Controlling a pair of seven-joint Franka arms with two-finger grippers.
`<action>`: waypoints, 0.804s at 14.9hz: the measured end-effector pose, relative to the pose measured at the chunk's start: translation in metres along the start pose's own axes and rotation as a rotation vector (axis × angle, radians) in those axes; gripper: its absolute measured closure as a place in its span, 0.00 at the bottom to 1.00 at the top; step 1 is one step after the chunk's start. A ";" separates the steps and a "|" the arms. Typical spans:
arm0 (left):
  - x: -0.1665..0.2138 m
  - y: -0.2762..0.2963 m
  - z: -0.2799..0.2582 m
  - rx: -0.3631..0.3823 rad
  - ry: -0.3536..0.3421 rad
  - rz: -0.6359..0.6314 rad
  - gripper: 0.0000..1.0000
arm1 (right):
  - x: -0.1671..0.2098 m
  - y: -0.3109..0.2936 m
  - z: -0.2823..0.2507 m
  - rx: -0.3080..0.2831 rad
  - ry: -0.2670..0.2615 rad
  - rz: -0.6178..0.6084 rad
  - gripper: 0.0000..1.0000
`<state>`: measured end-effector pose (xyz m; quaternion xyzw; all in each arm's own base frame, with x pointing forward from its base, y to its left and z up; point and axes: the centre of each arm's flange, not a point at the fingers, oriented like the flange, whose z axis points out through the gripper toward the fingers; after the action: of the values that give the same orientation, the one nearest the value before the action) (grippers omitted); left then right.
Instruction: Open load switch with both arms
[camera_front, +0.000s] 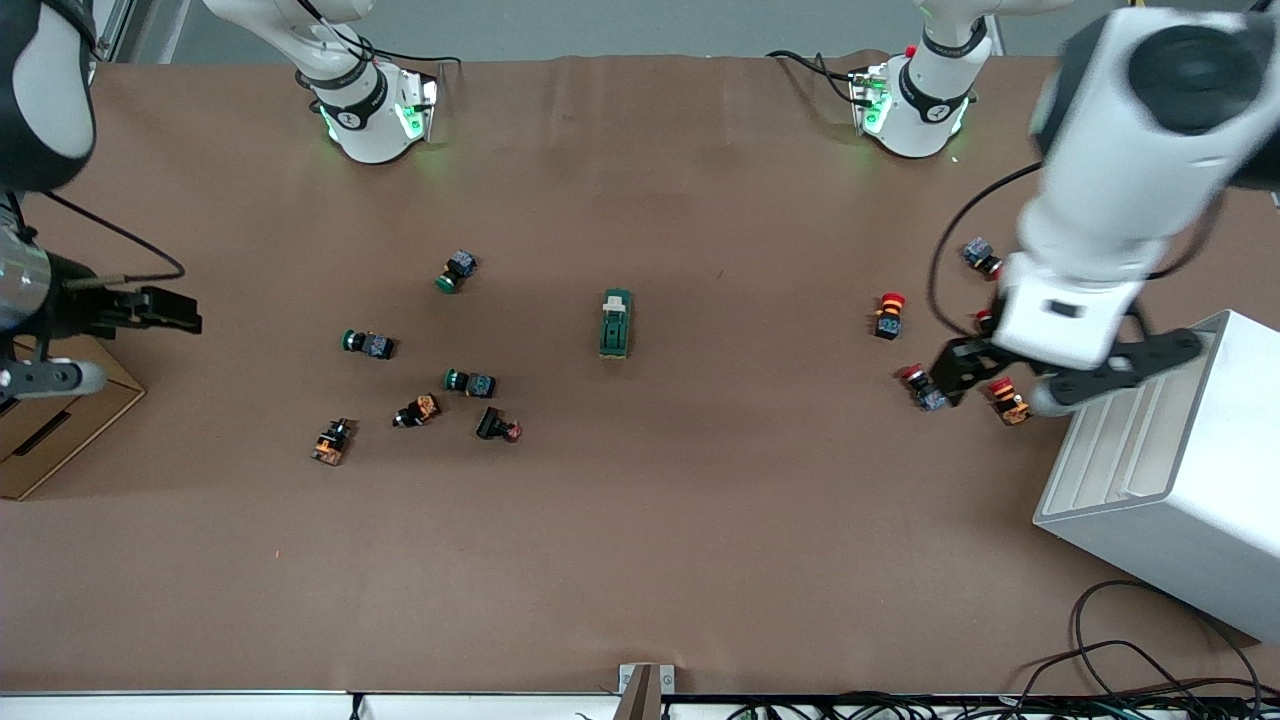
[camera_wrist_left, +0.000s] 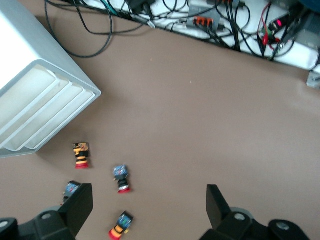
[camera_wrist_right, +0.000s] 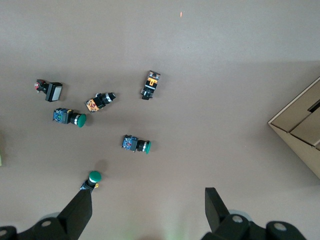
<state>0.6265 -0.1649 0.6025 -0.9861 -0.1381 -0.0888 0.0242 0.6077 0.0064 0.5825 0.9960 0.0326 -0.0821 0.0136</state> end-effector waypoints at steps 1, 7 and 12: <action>0.004 -0.018 -0.007 -0.018 -0.026 0.025 0.00 | -0.005 -0.001 -0.002 0.000 0.002 -0.002 0.00; -0.003 -0.120 -0.078 -0.047 -0.078 0.197 0.00 | -0.042 -0.007 -0.019 -0.004 0.023 -0.001 0.00; 0.002 -0.181 -0.087 -0.033 -0.095 0.297 0.00 | -0.084 -0.001 -0.042 -0.001 0.067 0.019 0.00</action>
<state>0.5634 0.0034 0.6927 -0.9991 0.0098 -0.0398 0.0145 0.5321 0.0036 0.6379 0.9985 0.0236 -0.0484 0.0140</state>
